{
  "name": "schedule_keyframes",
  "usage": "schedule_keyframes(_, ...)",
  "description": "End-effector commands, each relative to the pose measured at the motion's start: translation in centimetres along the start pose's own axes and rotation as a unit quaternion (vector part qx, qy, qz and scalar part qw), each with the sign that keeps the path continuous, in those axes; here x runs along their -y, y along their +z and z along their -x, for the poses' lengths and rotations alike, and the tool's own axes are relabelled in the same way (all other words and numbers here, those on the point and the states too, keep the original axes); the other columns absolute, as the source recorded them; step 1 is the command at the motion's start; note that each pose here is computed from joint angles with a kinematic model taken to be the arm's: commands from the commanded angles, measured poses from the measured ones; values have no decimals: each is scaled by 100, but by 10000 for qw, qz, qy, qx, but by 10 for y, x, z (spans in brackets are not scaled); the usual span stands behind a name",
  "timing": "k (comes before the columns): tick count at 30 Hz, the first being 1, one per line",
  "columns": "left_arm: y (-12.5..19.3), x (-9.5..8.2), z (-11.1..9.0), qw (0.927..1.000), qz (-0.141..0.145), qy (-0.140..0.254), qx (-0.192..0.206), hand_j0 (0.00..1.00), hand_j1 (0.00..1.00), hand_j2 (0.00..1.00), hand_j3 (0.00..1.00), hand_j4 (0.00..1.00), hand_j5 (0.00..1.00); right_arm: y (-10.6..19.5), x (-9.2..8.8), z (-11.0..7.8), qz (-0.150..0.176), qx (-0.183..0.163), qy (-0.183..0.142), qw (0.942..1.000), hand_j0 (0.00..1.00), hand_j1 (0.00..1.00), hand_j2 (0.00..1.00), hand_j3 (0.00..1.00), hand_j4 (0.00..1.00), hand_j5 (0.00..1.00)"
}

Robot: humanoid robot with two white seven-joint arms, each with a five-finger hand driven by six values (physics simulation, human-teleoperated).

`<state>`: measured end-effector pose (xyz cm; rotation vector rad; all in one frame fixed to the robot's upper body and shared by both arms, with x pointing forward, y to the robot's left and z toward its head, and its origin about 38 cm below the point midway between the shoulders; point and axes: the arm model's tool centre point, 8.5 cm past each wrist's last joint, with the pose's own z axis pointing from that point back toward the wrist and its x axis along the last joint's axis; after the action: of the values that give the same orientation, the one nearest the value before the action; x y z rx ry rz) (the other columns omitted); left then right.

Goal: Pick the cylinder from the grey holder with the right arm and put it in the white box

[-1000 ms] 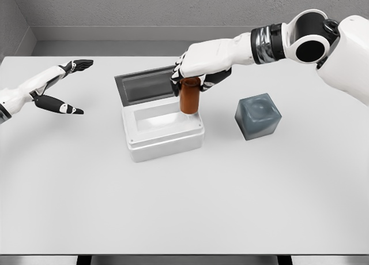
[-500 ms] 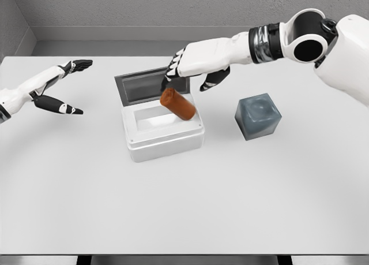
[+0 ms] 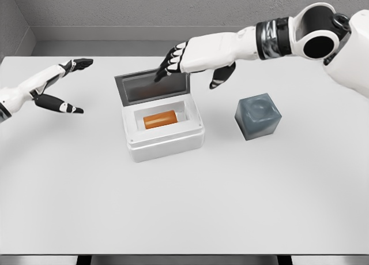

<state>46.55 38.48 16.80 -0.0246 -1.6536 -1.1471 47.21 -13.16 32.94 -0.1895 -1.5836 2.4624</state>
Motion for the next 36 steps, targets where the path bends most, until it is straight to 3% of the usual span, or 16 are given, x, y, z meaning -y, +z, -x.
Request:
schedule_keyframes(1, -2, 1, 0, 10000, -17, 54, 20, 100, 100, 100, 100, 100, 100, 34, 1, 3, 65, -236, 43, 9997, 100, 100, 100, 100, 100, 100)
schedule_keyframes(5, -7, -3, -5, 10000, -35, 17, 91, 100, 100, 100, 100, 100, 100, 117, -21, 12, -137, -993, -56, 9950, 100, 100, 100, 100, 100, 100)
schedule_keyframes(11, -27, -5, -16, 9995, -14, -14, 303, 100, 100, 100, 100, 100, 100, 177, -55, 4, -366, -1443, -423, 9880, 100, 100, 100, 100, 100, 100)
schedule_keyframes(18, -33, -1, -20, 9994, 112, -50, 336, 100, 100, 100, 100, 100, 100, 172, -61, 4, -381, -1391, -491, 9883, 100, 100, 100, 100, 100, 100)
schedule_keyframes(25, -45, 21, -31, 9972, 535, -84, 523, 100, 100, 100, 100, 100, 100, 173, -64, 3, -307, -1347, -613, 9885, 100, 100, 100, 100, 100, 100)
schedule_keyframes(36, -36, 16, -35, 9964, 646, -250, 489, 100, 100, 100, 100, 100, 100, 166, -65, 3, -291, -1263, -641, 9895, 100, 100, 100, 100, 100, 100)
